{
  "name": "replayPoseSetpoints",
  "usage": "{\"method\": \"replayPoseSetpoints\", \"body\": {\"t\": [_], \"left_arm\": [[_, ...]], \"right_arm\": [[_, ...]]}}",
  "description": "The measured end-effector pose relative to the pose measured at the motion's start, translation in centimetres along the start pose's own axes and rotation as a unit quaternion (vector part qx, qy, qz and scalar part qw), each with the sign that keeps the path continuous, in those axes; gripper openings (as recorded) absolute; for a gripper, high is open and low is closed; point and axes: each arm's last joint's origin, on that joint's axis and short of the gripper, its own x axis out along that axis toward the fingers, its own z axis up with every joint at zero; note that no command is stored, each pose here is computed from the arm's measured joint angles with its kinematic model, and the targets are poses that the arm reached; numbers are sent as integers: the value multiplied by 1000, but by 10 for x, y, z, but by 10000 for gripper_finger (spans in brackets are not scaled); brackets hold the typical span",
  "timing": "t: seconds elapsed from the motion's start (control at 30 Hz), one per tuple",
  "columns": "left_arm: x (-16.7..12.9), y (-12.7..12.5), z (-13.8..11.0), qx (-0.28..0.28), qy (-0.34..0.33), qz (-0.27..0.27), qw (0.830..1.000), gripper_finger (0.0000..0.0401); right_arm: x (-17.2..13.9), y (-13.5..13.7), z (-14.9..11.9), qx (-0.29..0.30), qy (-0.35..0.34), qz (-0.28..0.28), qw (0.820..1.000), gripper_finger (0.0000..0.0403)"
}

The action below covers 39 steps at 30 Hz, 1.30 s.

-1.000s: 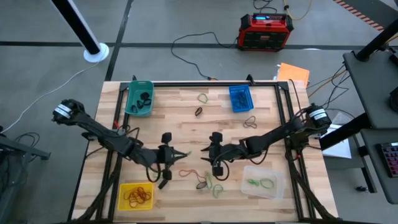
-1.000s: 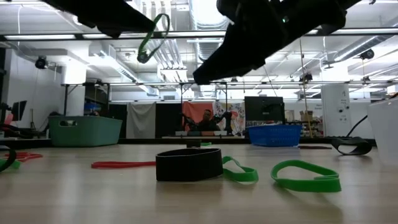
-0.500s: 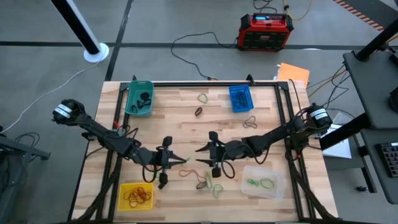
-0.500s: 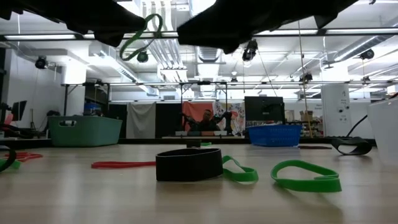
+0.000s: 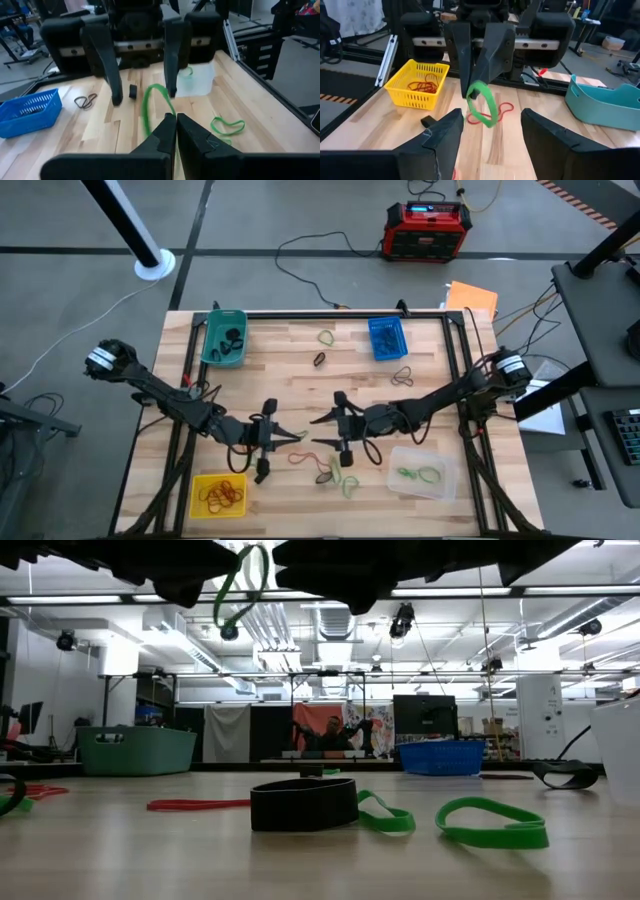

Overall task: Sort rubber bands into baskets
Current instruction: Put the green rubber band into the transparent bin

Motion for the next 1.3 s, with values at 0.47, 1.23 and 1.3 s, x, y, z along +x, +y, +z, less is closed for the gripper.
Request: {"method": "replayPoseSetpoints", "body": {"t": [0.47,1.23,1.3], "left_arm": [[6,-3,-3,12,-7,1,1000,0],[6,0,-4,-2,-3,39,999,115],[6,1,-4,-2,-3,42,999,125]], "right_arm": [[10,3,-9,-42,-36,14,998,122],[-16,-2,-1,-3,96,31,995,9],[-28,-4,2,21,140,33,989,9]]}}
